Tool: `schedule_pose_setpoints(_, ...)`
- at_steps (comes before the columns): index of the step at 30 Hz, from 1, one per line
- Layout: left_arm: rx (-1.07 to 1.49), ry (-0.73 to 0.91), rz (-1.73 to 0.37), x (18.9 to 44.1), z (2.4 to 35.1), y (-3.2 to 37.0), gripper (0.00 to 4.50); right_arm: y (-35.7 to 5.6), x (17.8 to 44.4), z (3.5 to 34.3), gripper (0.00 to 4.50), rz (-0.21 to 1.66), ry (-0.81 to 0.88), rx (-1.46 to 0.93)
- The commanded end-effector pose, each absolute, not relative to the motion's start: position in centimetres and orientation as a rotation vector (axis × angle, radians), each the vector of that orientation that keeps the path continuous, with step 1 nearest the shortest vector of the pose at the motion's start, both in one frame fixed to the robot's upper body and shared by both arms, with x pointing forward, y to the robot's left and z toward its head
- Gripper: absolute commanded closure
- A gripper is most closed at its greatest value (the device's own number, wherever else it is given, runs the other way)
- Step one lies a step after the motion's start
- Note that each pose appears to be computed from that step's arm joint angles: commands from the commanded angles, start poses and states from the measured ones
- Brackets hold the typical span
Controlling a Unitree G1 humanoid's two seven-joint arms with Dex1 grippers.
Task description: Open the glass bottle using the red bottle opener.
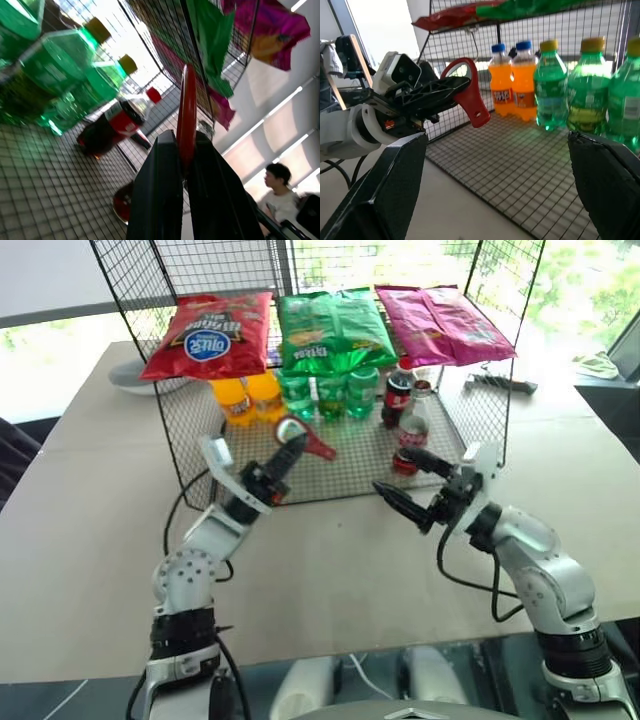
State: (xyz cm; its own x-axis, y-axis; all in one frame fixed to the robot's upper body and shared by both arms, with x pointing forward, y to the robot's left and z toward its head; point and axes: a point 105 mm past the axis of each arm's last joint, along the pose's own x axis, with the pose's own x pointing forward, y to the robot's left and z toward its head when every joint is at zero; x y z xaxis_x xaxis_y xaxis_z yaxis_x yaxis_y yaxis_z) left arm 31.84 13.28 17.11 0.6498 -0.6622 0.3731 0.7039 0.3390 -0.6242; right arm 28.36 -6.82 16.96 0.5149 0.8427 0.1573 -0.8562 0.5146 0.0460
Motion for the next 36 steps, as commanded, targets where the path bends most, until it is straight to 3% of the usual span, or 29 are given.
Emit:
schedule_pose_setpoints(1,-0.772,-0.029,-1.034,30.6,18.1,11.6,4.45,-5.4,27.1,16.6,0.0,1.116,0.071,0.1)
schedule_pose_setpoints(5,-0.729,0.013,-1.111,30.4,18.1,10.3,4.45,-4.6,26.5,15.8,0.0,1.203,0.243,0.107)
schedule_pose_setpoints(17,-0.692,0.121,-1.292,28.8,17.6,9.3,4.45,-2.3,26.1,19.0,0.0,1.383,0.303,0.27)
schedule_pose_setpoints(21,-0.677,0.117,-1.276,29.1,17.3,9.5,4.5,-2.4,25.5,18.9,1.16,1.419,0.326,0.259)
schedule_pose_setpoints(28,-0.683,0.112,-1.271,29.4,17.1,9.5,4.5,-2.5,24.9,18.2,4.3,1.435,0.36,0.23)
schedule_pose_setpoints(34,-0.69,0.073,-1.25,29.8,17.3,9.5,4.5,-2.8,24.6,17.2,4.42,1.423,0.401,0.208)
schedule_pose_setpoints(36,-0.682,0.041,-1.245,30.0,17.6,9.6,3.78,-3.0,24.9,16.9,4.5,1.395,0.4,0.208)
